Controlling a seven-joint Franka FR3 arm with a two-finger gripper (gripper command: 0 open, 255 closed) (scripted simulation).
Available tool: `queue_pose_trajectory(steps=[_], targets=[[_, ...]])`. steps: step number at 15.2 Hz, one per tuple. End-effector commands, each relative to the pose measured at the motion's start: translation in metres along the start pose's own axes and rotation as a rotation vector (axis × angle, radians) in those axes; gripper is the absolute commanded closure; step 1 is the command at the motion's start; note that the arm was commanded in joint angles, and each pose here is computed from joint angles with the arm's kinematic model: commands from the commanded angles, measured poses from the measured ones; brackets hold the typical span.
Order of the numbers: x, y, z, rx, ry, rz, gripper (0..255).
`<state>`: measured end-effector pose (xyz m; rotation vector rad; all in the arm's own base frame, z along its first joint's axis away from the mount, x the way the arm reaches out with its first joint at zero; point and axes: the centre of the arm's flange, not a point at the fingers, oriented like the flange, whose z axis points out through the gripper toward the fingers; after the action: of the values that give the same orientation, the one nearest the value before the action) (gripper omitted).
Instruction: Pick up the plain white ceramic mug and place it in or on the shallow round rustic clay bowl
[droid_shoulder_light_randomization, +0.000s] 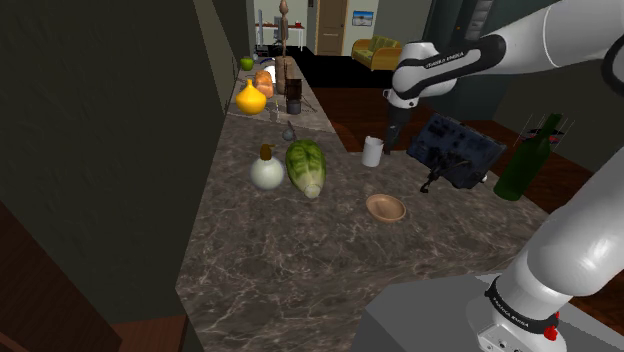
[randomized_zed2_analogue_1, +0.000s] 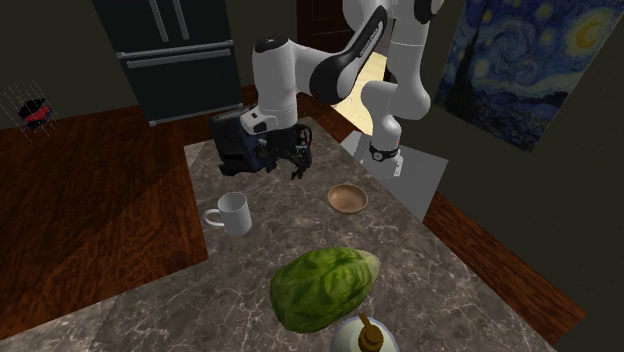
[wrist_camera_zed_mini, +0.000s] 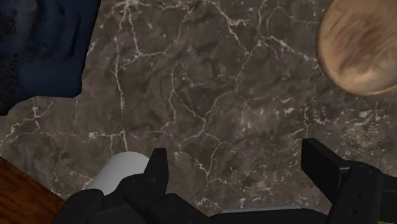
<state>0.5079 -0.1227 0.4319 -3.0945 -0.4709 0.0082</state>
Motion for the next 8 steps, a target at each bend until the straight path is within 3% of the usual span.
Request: queue_pose_trajectory(steps=[1,8], targets=[[0.019,0.018,0.008,-0.008,0.011,-0.014,0],[0.079,0.073,0.038,-0.032,0.047,-0.057,0]])
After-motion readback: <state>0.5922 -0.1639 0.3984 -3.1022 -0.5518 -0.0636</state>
